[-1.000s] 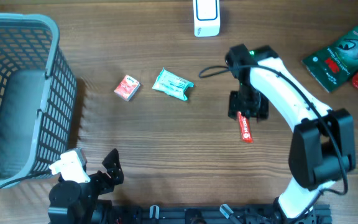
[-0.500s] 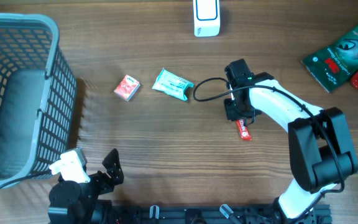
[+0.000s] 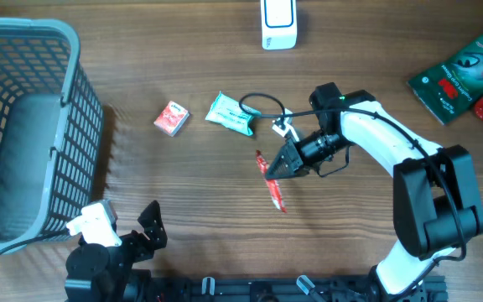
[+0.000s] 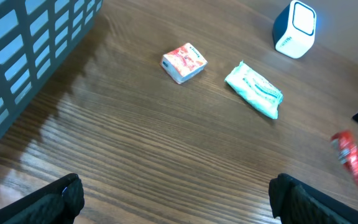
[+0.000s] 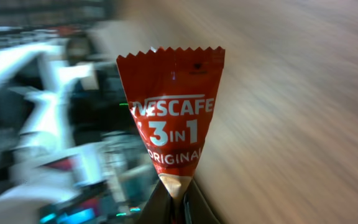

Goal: Scan the item barcode

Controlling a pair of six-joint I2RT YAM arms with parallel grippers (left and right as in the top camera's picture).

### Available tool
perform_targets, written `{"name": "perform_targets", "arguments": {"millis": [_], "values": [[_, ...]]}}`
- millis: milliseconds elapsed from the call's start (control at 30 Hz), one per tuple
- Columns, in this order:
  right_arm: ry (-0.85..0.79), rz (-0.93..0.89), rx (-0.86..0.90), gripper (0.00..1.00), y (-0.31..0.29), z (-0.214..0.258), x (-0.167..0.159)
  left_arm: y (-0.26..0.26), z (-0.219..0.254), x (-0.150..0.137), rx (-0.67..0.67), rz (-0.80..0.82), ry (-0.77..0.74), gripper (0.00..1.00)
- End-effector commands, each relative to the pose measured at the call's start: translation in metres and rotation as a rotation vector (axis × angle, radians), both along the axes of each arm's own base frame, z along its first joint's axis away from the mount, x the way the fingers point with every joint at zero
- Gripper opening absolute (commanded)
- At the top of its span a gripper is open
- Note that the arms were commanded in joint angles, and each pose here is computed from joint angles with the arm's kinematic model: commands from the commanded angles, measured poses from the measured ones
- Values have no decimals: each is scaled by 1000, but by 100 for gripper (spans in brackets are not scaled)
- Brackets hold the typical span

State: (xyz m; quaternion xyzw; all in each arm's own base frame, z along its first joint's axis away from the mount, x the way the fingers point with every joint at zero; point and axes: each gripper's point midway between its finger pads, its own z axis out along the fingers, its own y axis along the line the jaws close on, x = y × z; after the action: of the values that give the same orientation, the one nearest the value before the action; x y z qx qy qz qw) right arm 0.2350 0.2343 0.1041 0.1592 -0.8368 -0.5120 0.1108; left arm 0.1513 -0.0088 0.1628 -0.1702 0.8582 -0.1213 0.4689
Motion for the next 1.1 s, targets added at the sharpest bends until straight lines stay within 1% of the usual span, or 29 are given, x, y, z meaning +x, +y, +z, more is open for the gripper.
{"name": "perform_targets", "arguments": {"millis": [0, 67, 100, 200, 267, 300, 333, 367, 400, 433, 467, 533, 567, 600, 700, 800, 867, 1000, 1033, 1067], "values": [[175, -95, 213, 4, 17, 46, 8, 0, 0, 0, 14, -8, -5, 100], [321, -149, 156, 4, 17, 46, 8, 0, 0, 0, 14, -8, -5, 100], [354, -161, 149, 4, 17, 47, 8, 0, 0, 0, 14, -8, -5, 100], [341, -153, 239, 4, 20, 60, 12, 0, 0, 0, 14, -8, -5, 100], [241, -121, 358, 4, 23, 72, 16, 0, 0, 0, 14, -8, -5, 100], [163, -100, 426, 4, 23, 78, 17, 0, 0, 0, 14, -8, -5, 100], [60, -73, 501, 4, 24, 84, 17, 0, 0, 0, 14, -7, -5, 99], [-62, -37, 506, 4, 25, 78, 18, 0, 0, 0, 14, -8, -5, 100], [-155, 0, 411, 4, 24, 57, 20, 0, 0, 0, 14, -8, -5, 100], [-201, 21, 292, 4, 21, 35, 23, 0, 0, 0, 14, -8, -5, 100], [-237, 32, 92, 4, 12, 3, 29, 0, 0, 0, 14, -8, -5, 100], [-215, -50, -291, 4, -14, -45, 45, 0, 0, 0, 14, -8, -5, 100], [-231, -79, -388, 4, -22, -56, 52, 0, 0, 0, 14, -8, -5, 100], [-288, -75, -451, 4, -24, -63, 59, 0, 0, 0, 14, -8, -5, 100], [-419, -120, -498, 5, -8, -66, 82, 0, 0, 0, 14, -8, -5, 100], [-547, -220, -552, 5, 10, -64, 110, 0, 0, 0, 14, -8, -5, 100], [-608, -250, -544, 5, 24, -59, 118, 0, 0, 0, 14, -8, -5, 100], [-663, -313, -515, 6, 40, -51, 131, 0, 0, 0, 14, -8, -5, 100], [-663, -326, -508, 8, 41, -50, 134, 0, 0, 0, 14, -8, -5, 100], [-660, -343, -510, 11, 41, -52, 137, 0, 0, 0, 14, -8, -5, 100]]}}
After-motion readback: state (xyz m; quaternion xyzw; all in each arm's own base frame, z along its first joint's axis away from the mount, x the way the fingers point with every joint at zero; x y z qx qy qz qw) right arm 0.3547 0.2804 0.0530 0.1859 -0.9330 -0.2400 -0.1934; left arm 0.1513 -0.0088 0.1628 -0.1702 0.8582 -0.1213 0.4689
